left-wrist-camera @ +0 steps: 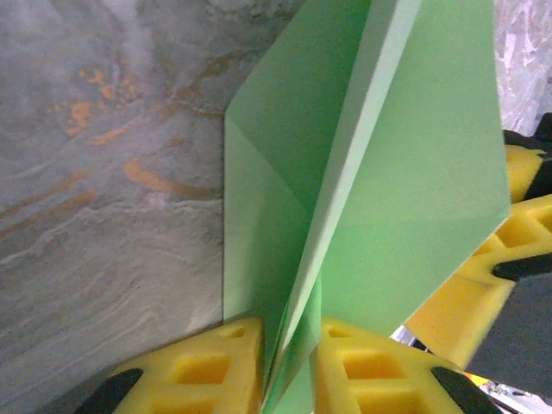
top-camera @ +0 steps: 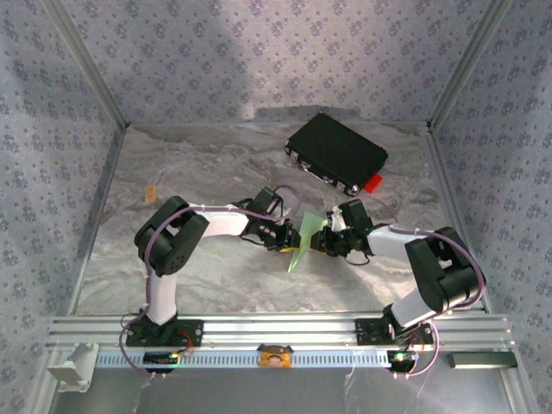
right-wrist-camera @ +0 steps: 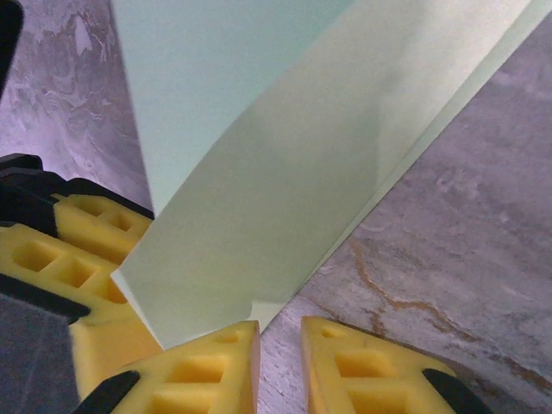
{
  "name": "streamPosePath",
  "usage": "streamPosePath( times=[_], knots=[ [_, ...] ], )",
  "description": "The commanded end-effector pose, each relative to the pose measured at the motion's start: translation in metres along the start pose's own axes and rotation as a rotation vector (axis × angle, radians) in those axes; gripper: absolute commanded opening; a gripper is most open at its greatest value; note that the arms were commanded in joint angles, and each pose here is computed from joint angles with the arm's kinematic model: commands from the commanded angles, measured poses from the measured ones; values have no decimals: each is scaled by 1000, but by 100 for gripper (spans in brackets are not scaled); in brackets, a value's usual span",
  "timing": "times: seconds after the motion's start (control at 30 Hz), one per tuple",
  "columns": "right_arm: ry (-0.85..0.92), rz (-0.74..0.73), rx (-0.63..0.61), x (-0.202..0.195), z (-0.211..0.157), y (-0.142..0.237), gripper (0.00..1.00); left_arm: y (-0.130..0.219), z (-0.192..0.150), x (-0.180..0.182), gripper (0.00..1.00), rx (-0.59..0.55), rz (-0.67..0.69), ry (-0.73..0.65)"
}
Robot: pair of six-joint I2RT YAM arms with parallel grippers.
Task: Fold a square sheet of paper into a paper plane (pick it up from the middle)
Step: Turn over a paper plane at the center of the table.
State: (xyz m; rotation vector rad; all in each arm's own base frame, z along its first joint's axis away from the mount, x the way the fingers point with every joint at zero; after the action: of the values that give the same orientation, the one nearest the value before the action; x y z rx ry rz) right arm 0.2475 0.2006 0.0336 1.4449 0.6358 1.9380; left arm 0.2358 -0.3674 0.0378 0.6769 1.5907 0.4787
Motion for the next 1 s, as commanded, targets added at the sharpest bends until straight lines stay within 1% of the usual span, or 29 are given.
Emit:
streamPosePath(
  times=[0.0, 0.1, 0.37, 0.5, 0.57, 0.7, 0.77, 0.8, 0.87, 0.9, 0.97],
  knots=[
    [-35, -6, 34, -4, -10, -4, 21, -6, -1, -9, 20, 23, -38, -26],
    [-34, -4, 32, -3, -9, -4, 21, -7, -2, -10, 19, 33, -40, -36],
    [-32, 2, 24, -2, -8, -3, 21, -15, -9, -6, 18, 63, 18, -73],
    [-31, 3, 20, -2, -7, -2, 22, -16, -10, -7, 13, 58, 31, -86],
    [-26, -3, 11, -1, -6, 0, 22, -13, -9, -8, 9, 42, 42, -91],
    [-8, -32, -44, 0, 3, 12, 22, 1, -4, -13, 5, -40, 74, -115],
    [2, -78, -82, -4, 9, 21, 23, 13, 1, -18, 1, -110, 83, -129],
    [0, -118, -107, -8, 11, 26, 23, 19, 4, -19, 1, -153, 91, -132],
    [-11, -173, -154, -15, 16, 34, 24, 35, 12, -14, 2, -254, 161, -119],
    [-14, -179, -175, -15, 18, 36, 24, 44, 17, -8, 1, -310, 208, -108],
    [-20, -175, -202, -14, 22, 39, 24, 59, 21, 3, 1, -386, 294, -85]
  ],
)
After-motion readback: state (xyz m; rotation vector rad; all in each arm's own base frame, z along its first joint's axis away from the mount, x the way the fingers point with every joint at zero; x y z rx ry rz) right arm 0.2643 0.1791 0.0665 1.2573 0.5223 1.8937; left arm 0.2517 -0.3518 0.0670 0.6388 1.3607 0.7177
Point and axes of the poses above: each hand's point on the last joint's axis, 136 mm out from that joint toward the fingers, its own y axis back along the fingers, its own x axis along the line the jaws close on, z = x × y, the point moved 1 cm from there along y, back along the fingers, and after that the axes turned 11 degrees about y, right-handed, at the moved point
